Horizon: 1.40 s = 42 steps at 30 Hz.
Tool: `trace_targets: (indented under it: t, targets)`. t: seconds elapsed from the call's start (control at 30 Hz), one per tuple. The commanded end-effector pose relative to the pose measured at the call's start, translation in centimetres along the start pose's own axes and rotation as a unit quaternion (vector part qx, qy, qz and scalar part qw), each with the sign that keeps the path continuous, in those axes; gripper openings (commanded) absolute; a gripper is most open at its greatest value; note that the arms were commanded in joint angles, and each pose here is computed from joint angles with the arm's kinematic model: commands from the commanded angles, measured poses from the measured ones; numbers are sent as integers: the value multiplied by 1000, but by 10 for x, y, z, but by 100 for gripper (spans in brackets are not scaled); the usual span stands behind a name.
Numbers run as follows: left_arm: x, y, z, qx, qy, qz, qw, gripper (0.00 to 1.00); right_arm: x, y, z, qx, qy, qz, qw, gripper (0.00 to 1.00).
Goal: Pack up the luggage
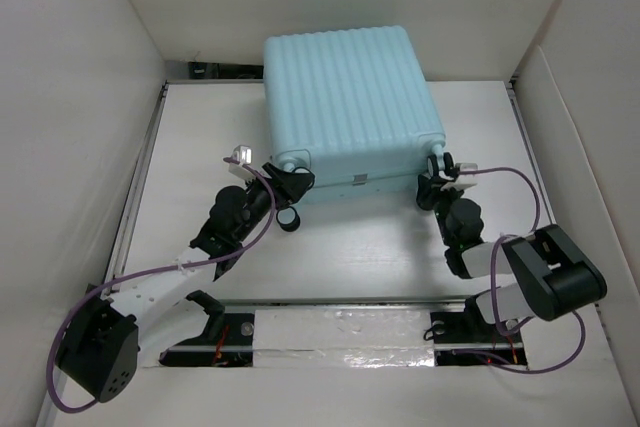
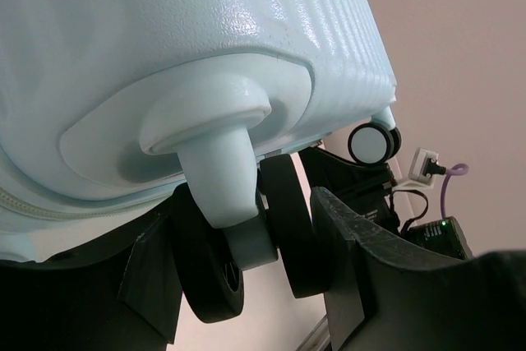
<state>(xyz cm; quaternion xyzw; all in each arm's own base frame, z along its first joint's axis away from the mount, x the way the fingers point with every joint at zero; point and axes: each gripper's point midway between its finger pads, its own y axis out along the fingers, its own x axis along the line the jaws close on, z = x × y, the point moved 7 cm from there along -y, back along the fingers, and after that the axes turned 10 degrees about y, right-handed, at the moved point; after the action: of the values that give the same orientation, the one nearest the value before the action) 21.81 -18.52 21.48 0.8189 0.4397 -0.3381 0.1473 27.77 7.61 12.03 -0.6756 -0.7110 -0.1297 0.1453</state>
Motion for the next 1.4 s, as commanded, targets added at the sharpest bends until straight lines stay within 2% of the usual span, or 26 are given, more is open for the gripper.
trace_targets:
  t: [0.0,0.03,0.13,0.33,0.4,0.53,0.63,0.83,0.93,1.1,1.23,1.37]
  targets:
    - [-69,-19,-53,-114,72,183,974,0,29,22,-64,-163,5,-82,983,43]
    - [-68,-18,-52,-112,72,182,974,0,26,23,-65,-169,1,-85,982,40]
    - [-65,-17,-49,-107,72,179,975,0,29,28,-66,-190,-4,-110,976,39]
    - [-61,-14,-44,-96,69,174,978,0,34,32,-73,-200,0,-153,968,50]
    - [-58,-14,-45,-99,70,170,978,0,35,27,-76,-205,-3,-157,966,50]
    - [-57,-13,-43,-96,69,172,978,0,31,22,-90,-231,-8,-140,963,37]
    - [-57,-12,-42,-93,69,172,978,0,31,19,-95,-236,-10,-145,961,31]
    - [-57,-16,-45,-101,72,167,978,0,25,3,-99,-247,-11,-130,960,46]
    - [-58,-16,-45,-101,73,166,978,0,25,3,-103,-252,-13,-133,958,45]
    - [-57,-17,-45,-101,72,164,979,0,32,17,-108,-255,-15,-143,956,35]
    - [-55,-17,-44,-101,74,158,980,0,35,21,-106,-254,-8,-157,954,21]
    - [-55,-15,-43,-96,73,162,979,0,36,20,-105,-252,0,-160,954,13]
